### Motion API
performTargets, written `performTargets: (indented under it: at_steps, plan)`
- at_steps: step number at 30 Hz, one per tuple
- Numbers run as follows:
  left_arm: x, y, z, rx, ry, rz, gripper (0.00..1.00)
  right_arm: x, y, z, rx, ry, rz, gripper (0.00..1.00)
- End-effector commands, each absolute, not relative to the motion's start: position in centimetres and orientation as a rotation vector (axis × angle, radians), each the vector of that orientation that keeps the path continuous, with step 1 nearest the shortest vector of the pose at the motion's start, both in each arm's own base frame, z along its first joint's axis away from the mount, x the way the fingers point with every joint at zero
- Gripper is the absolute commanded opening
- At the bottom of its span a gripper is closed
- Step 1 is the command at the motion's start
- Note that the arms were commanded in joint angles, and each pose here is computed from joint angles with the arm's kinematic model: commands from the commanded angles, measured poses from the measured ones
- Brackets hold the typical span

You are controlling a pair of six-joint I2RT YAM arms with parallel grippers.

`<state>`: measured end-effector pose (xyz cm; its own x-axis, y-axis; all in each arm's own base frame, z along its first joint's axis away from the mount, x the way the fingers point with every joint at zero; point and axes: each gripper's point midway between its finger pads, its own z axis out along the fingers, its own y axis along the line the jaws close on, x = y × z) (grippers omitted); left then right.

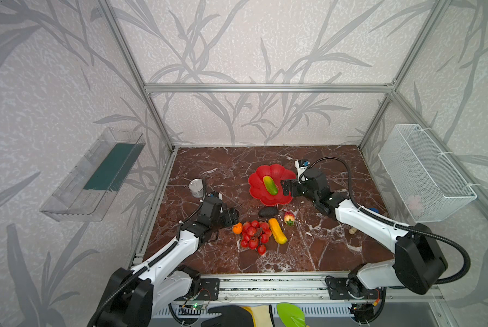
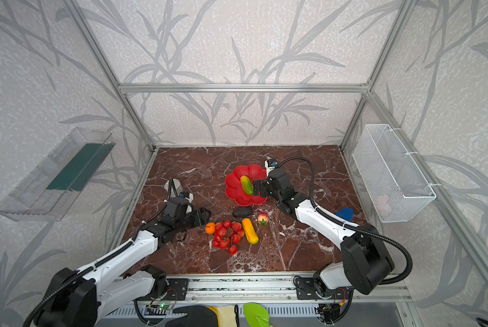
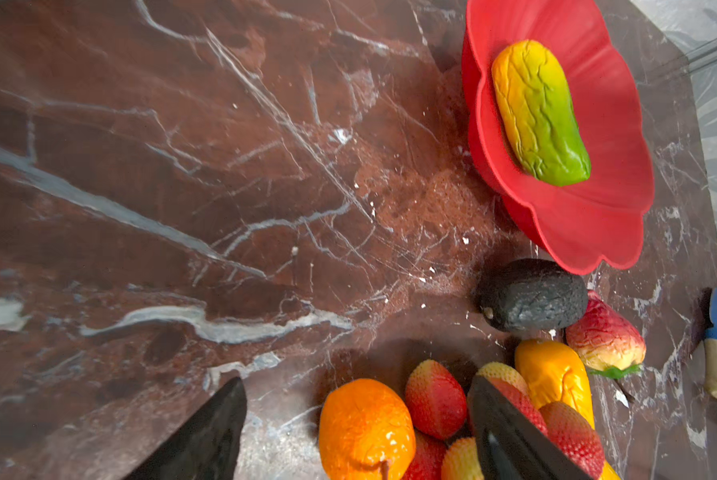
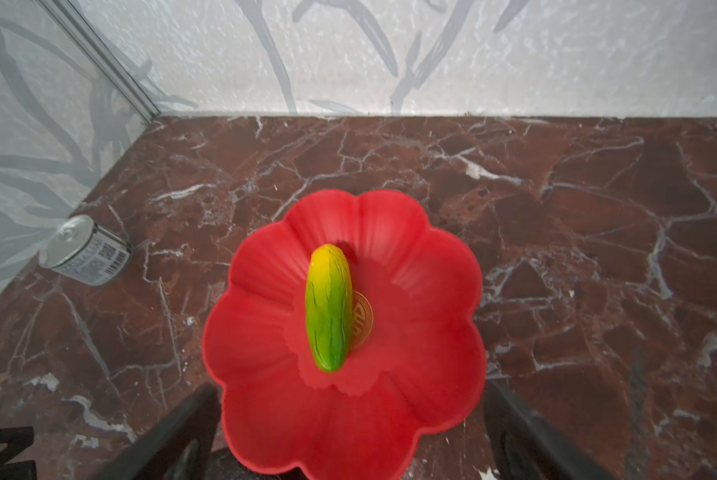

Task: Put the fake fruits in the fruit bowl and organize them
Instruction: 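Grasp the orange with the left gripper while the right gripper withdraws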

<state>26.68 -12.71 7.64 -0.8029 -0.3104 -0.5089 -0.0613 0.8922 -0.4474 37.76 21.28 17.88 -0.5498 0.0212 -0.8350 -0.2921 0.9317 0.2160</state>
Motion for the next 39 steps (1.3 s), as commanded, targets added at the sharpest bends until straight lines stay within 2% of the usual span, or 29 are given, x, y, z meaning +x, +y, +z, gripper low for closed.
performTargets:
  at_steps: [1,7,17,25,32,35,39]
  plan:
    - [25.9,-13.5,6.8,-0.31,2.513,-0.584,0.83,37.7,20.4,18.5,-0.16,2.112,0.404,0.99]
    - [24.1,-13.7,5.2,-0.327,2.601,-0.554,0.78,37.4,20.3,17.7,-0.146,2.114,0.425,0.99]
    - [23.7,-15.2,3.9,-0.276,2.678,-0.554,0.73,37.4,19.3,16.7,-0.114,2.127,0.433,0.99]
    - [23.7,-15.5,2.4,-0.296,2.733,-0.52,0.5,37.1,17.9,16.5,-0.075,2.123,0.427,0.99]
    - [24.2,-14.4,5.0,-0.258,2.662,-0.454,0.43,37.0,17.3,16.0,-0.055,2.132,0.429,0.99]
    - [25.1,-13.6,7.7,-0.189,2.587,-0.389,0.43,37.0,17.4,15.8,-0.056,2.132,0.433,0.99]
    - [27.3,-14.9,12.7,-0.041,2.459,-0.423,0.43,37.3,17.6,15.2,-0.087,2.158,0.417,0.99]
